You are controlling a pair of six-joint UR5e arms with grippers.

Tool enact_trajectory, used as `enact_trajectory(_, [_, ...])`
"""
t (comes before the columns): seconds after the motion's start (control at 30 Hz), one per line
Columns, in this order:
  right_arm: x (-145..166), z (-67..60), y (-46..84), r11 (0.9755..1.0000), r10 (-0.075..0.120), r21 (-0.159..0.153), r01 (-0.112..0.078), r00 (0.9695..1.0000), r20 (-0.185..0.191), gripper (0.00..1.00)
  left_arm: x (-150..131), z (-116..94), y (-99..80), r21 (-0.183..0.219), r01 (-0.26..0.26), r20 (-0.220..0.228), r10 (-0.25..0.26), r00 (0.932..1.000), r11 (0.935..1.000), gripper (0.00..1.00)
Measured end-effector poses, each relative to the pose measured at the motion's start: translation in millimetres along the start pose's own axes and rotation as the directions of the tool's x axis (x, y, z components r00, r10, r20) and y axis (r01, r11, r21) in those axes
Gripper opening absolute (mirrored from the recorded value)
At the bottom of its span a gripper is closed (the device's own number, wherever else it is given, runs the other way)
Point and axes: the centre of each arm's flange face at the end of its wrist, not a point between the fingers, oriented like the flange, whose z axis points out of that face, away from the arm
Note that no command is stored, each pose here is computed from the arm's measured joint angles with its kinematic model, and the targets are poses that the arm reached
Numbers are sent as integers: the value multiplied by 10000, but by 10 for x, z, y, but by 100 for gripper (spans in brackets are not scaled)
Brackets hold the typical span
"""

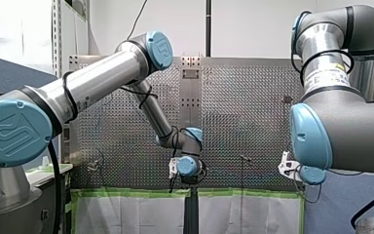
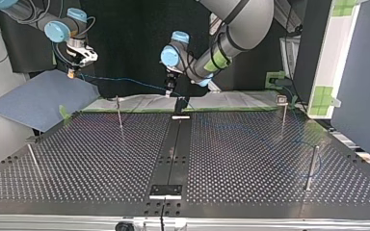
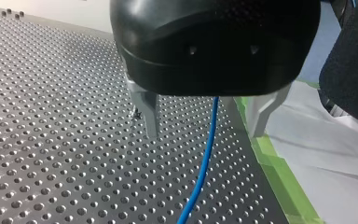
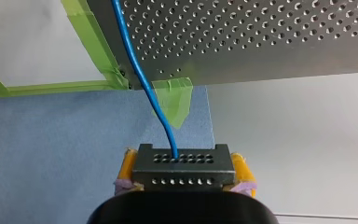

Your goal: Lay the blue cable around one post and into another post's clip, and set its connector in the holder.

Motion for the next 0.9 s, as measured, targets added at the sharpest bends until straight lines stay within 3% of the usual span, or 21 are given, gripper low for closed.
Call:
enact_trajectory(0.13, [1,0,8,10000,4,-17,-4,10000,0,0,-5,3,-7,72,-2,21,1,10000,10000,73])
enact_trajectory(0.2, [3,3,13,10000,6,-26,-6,10000,-12,0,-7,3,-11,117,-6,15,5,10000,9999,56])
enact_trajectory(0.23, [5,4,15,10000,6,-31,-6,10000,-16,0,-7,2,-14,150,-9,5,9,10000,9999,56])
enact_trajectory(0.3, [5,5,19,10000,8,-45,-8,10000,-15,0,-2,1,-18,243,-23,-40,24,10000,9997,40])
enact_trajectory(0.4, [9,9,30,10000,15,-67,-15,10000,-26,0,-2,2,-23,409,-33,-101,37,9999,9992,33])
enact_trajectory(0.67, [20,20,63,9999,44,-125,-45,10000,-74,0,-51,18,-21,850,-19,-195,36,9998,9964,36])
enact_trajectory(0.9, [30,29,100,9998,69,-203,-71,9999,-102,0,-128,20,-25,954,6,-143,7,9999,9954,32])
